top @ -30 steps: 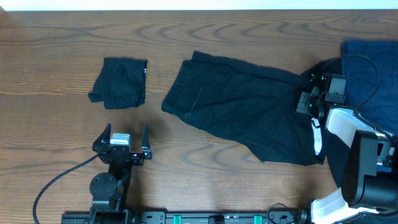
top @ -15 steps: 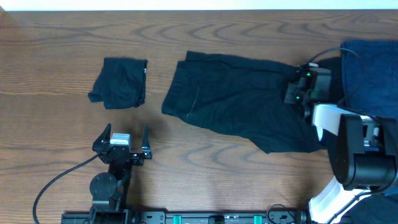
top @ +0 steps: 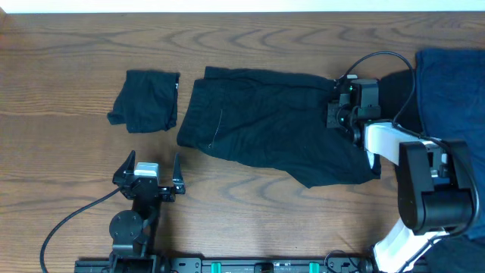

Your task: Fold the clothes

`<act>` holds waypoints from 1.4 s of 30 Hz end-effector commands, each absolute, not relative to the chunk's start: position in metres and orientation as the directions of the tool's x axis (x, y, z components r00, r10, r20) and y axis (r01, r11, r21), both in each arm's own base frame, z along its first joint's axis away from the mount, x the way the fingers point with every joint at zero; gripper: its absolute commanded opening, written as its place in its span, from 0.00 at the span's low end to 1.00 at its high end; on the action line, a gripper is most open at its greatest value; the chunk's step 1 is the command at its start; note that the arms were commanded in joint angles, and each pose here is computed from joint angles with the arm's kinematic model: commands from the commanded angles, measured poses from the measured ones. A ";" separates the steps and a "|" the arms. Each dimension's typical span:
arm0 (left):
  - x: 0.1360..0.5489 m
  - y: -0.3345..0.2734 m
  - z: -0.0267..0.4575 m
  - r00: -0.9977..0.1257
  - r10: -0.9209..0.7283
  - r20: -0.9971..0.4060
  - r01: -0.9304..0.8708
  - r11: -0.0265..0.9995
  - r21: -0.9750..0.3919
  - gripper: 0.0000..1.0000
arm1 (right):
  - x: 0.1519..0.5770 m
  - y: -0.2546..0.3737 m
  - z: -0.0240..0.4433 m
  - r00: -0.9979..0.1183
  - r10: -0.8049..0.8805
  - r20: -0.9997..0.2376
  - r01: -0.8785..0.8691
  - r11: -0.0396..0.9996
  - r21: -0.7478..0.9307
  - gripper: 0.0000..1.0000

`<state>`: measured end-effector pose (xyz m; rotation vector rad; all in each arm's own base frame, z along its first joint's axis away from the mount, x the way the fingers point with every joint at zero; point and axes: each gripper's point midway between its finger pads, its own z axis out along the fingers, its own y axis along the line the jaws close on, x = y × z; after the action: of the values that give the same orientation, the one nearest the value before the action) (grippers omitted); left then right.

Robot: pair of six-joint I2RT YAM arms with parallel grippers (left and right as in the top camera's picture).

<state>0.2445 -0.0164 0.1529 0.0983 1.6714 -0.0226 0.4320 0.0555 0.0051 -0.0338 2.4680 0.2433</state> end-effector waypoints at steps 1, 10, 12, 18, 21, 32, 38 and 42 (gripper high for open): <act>0.243 -0.019 0.138 -0.141 0.071 -0.987 0.097 0.994 0.058 0.98 | 0.441 0.040 0.055 -0.725 0.066 -0.685 -0.077 0.981 0.176 0.20; 0.243 -0.019 0.138 -0.141 0.071 -0.987 0.097 0.994 0.058 0.98 | 0.410 -0.047 0.103 -0.707 0.198 -0.679 0.149 0.980 0.131 0.01; 0.243 -0.019 0.138 -0.141 0.071 -0.987 0.097 0.994 0.058 0.98 | 0.404 -0.058 0.093 -0.726 0.222 -0.651 0.171 0.975 0.141 0.01; 0.243 -0.019 0.138 -0.141 0.071 -0.987 0.097 0.994 0.058 0.98 | 0.405 -0.058 0.057 -0.778 0.204 -0.595 0.116 0.976 0.183 0.01; 0.243 -0.019 0.138 -0.141 0.071 -0.987 0.097 0.994 0.058 0.98 | 0.411 -0.068 0.038 -0.781 0.209 -0.588 0.145 0.977 0.154 0.01; 0.243 -0.019 0.138 -0.141 0.071 -0.987 0.097 0.994 0.058 0.98 | 0.416 -0.097 -0.002 -0.779 0.259 -0.572 0.211 0.966 0.150 0.01; 0.243 -0.019 0.138 -0.141 0.071 -0.987 0.097 0.994 0.058 0.98 | 0.428 -0.082 -0.010 -0.766 0.254 -0.591 0.143 0.963 0.230 0.01; 0.243 -0.019 0.138 -0.141 0.071 -0.987 0.097 0.994 0.058 0.98 | 0.436 -0.080 -0.003 -0.743 0.248 -0.621 0.115 0.962 0.247 0.01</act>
<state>0.2445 -0.0164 0.1529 0.0983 1.6714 -0.0226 0.4354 -0.0869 0.0012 0.2895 2.4094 0.1895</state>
